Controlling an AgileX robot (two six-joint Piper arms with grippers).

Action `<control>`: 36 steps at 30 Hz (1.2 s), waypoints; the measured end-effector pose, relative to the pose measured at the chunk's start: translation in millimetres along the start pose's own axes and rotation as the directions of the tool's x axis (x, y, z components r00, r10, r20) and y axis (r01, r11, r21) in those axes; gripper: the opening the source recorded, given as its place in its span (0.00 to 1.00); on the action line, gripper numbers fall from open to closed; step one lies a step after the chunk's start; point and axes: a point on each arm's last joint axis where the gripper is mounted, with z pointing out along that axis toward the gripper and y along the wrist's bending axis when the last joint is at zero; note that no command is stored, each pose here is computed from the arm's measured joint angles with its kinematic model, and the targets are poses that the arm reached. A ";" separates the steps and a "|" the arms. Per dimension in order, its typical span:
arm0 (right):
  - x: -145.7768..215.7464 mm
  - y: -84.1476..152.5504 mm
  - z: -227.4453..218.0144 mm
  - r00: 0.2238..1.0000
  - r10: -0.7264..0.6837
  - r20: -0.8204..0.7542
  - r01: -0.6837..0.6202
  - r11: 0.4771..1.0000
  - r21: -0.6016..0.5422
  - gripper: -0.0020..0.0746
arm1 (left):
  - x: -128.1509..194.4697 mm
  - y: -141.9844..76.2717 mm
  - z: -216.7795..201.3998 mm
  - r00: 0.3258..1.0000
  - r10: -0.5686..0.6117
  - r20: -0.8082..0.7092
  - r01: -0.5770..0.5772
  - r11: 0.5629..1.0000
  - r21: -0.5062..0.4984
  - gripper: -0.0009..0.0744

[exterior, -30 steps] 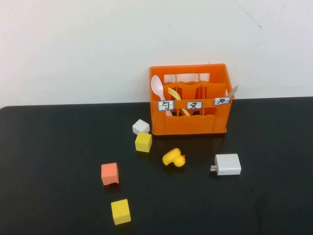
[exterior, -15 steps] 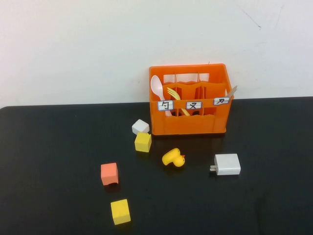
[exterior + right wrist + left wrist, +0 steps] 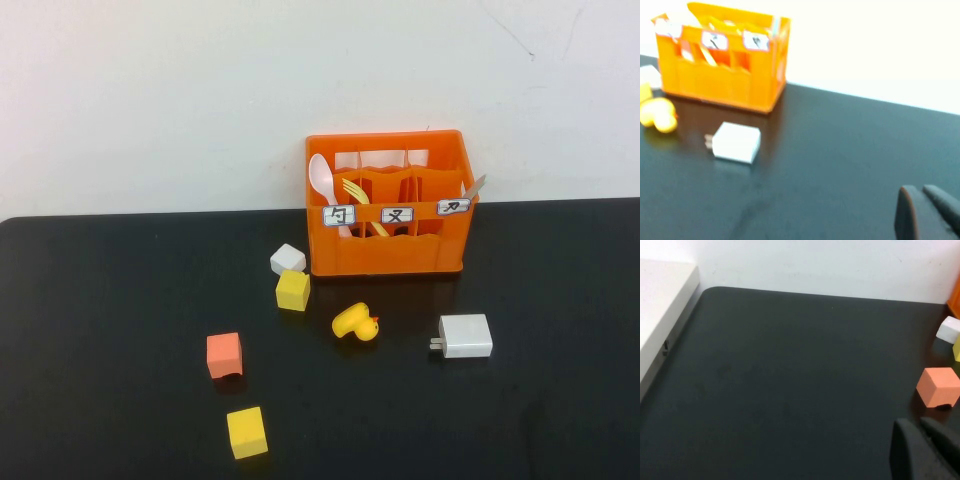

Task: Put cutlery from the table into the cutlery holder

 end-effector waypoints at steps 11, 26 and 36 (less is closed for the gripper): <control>6.7 -0.9 -1.2 0.990 0.107 -0.093 -0.106 0.994 0.023 0.02 | 0.1 0.0 0.0 1.000 0.000 -0.001 0.000 1.000 0.000 0.01; 7.7 -7.3 -2.0 0.956 0.282 -0.077 -0.268 0.951 0.156 0.02 | 0.0 0.0 -0.1 1.000 0.000 -0.002 0.000 1.000 0.000 0.01; 7.7 -7.1 -2.0 0.971 0.222 -0.086 -0.208 0.967 0.148 0.02 | 0.0 0.0 -0.1 1.000 0.000 -0.002 0.000 1.000 0.000 0.01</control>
